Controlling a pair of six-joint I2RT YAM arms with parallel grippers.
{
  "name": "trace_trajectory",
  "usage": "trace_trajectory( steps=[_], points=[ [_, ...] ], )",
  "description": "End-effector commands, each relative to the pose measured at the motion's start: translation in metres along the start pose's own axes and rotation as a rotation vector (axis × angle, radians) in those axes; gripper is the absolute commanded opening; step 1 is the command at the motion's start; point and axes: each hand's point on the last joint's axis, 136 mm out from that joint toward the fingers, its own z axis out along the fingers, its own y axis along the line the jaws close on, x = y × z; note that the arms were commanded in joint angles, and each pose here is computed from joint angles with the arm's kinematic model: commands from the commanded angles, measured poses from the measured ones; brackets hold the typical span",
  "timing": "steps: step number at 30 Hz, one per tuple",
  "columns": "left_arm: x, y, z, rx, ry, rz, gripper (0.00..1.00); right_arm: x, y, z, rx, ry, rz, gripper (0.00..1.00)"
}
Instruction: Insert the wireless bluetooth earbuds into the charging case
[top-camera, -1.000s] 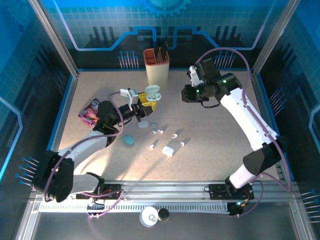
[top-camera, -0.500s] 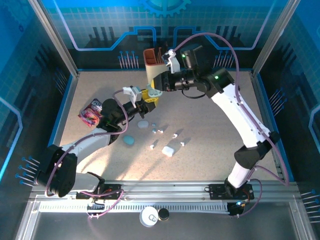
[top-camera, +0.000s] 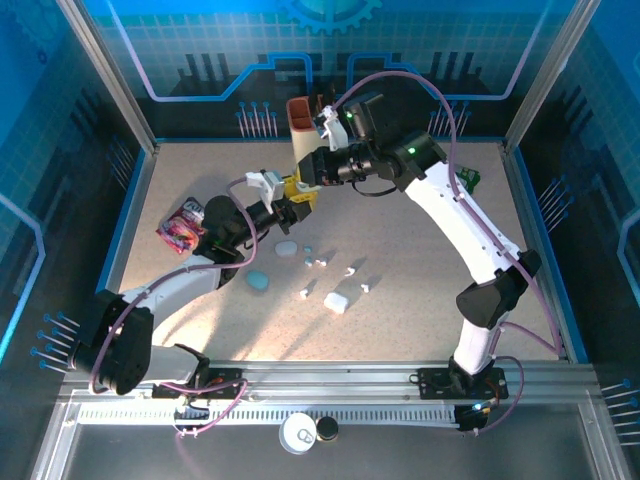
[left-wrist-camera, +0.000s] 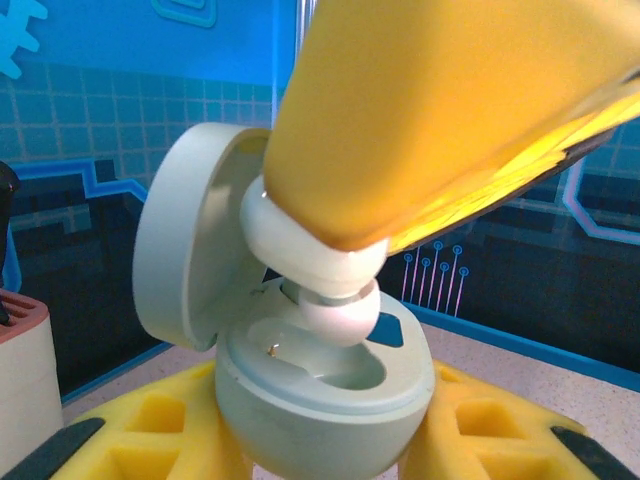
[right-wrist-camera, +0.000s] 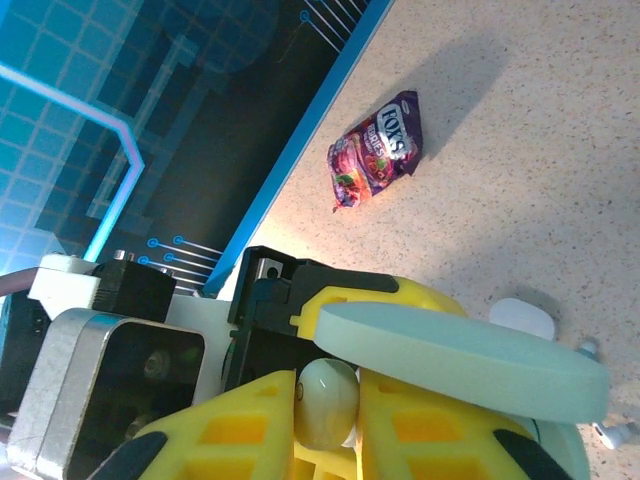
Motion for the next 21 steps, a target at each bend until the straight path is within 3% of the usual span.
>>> trace_trajectory(
  steps=[1, 11, 18, 21],
  points=[
    [-0.027, -0.002, 0.001, -0.012, -0.056, 0.049, 0.35, 0.007, -0.011, 0.006, 0.038, 0.030, 0.001, 0.18],
    [-0.029, 0.002, 0.001, -0.035, -0.053, 0.034, 0.35, 0.017, -0.023, 0.017, 0.050, 0.063, 0.030, 0.19],
    [-0.029, 0.000, 0.000, -0.031, -0.049, 0.035, 0.35, 0.014, -0.028, 0.011, 0.084, 0.038, 0.033, 0.37],
    [-0.026, 0.001, 0.000, -0.034, -0.041, 0.037, 0.36, 0.009, -0.026, 0.002, 0.087, 0.011, 0.029, 0.39]
  ],
)
